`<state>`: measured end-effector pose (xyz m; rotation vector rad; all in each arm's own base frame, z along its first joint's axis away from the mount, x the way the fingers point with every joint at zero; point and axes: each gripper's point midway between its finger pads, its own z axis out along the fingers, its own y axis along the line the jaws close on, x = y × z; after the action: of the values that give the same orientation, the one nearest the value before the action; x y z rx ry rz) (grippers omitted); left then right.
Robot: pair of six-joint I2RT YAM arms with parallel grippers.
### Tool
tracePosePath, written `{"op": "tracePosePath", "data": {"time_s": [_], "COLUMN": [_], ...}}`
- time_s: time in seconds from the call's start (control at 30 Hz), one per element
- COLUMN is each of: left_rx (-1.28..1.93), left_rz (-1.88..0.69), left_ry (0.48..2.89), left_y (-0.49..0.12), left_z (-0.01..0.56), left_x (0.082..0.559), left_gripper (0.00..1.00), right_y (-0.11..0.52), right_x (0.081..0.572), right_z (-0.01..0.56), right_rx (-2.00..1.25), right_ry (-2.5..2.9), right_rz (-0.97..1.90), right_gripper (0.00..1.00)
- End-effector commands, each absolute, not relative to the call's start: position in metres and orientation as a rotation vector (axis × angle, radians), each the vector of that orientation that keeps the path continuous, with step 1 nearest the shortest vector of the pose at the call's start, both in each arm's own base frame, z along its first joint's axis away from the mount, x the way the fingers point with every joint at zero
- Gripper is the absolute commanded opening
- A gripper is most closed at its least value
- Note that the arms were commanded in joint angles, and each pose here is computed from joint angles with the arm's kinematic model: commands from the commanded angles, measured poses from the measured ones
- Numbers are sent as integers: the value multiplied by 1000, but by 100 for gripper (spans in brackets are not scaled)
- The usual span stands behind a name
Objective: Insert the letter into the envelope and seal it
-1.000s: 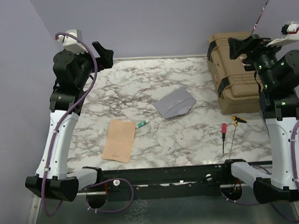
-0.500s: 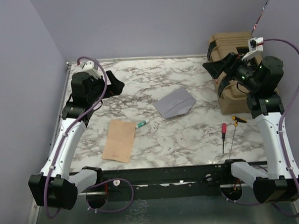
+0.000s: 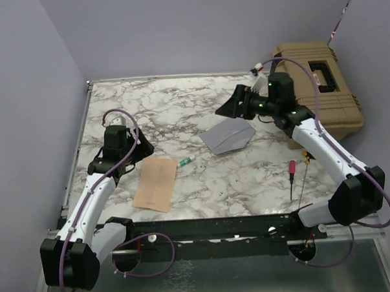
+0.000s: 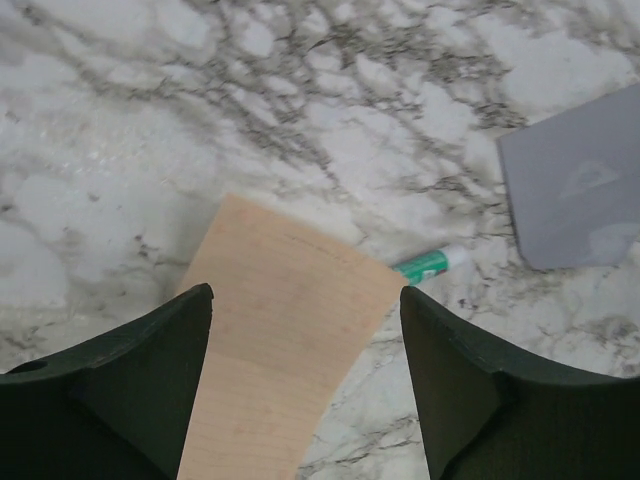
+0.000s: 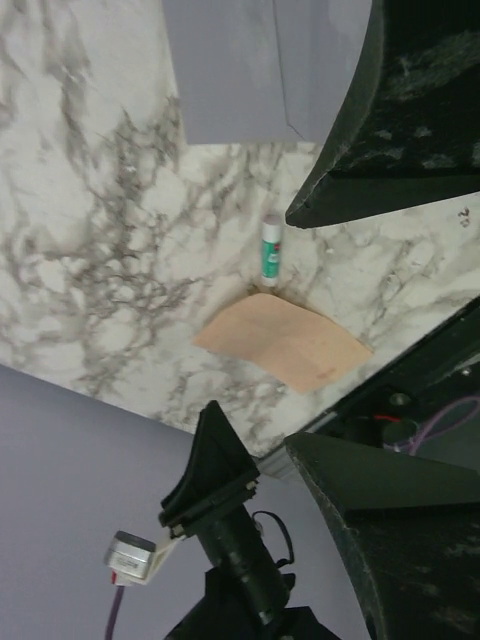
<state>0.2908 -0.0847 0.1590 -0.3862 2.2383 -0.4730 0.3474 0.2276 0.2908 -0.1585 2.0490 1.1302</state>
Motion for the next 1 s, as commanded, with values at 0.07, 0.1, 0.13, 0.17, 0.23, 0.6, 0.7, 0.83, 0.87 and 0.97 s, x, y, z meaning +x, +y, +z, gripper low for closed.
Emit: {"op": "tracePosePath", "data": {"time_s": [0.07, 0.1, 0.13, 0.17, 0.23, 0.6, 0.7, 0.83, 0.87, 0.97], "left_rx": [-633, -643, -655, -673, -720, -824, -830, -827, -824, -823], "left_rz": [-250, -253, -258, -260, -248, -282, -305, -321, -323, -329], "left_ry": [2327, 2325, 2323, 2325, 2338, 2397, 2398, 2404, 2404, 2405], "left_y": [-49, -49, -50, -50, -49, -54, -57, -59, -59, -60], "left_z": [104, 104, 105, 104, 98, 63, 62, 60, 60, 60], "left_x": [260, 260, 261, 261, 259, 239, 237, 236, 236, 236], "left_gripper": [70, 67, 65, 63, 60, 43, 41, 39, 39, 37], "right_y": [295, 307, 324, 336, 357, 415, 422, 427, 429, 434], "right_x": [324, 319, 310, 305, 295, 274, 271, 270, 270, 271], "right_z": [207, 193, 169, 155, 133, 79, 75, 67, 66, 63], "right_rx": [-224, -265, -316, -354, -424, -495, -486, -464, -464, -460], "right_ry": [2275, 2314, 2380, 2418, 2459, 2543, 2552, 2568, 2565, 2560], "right_rz": [1087, 1073, 1056, 1035, 1009, 1043, 1071, 1069, 1074, 1092], "right_gripper": [83, 81, 80, 79, 78, 59, 52, 51, 51, 51]}}
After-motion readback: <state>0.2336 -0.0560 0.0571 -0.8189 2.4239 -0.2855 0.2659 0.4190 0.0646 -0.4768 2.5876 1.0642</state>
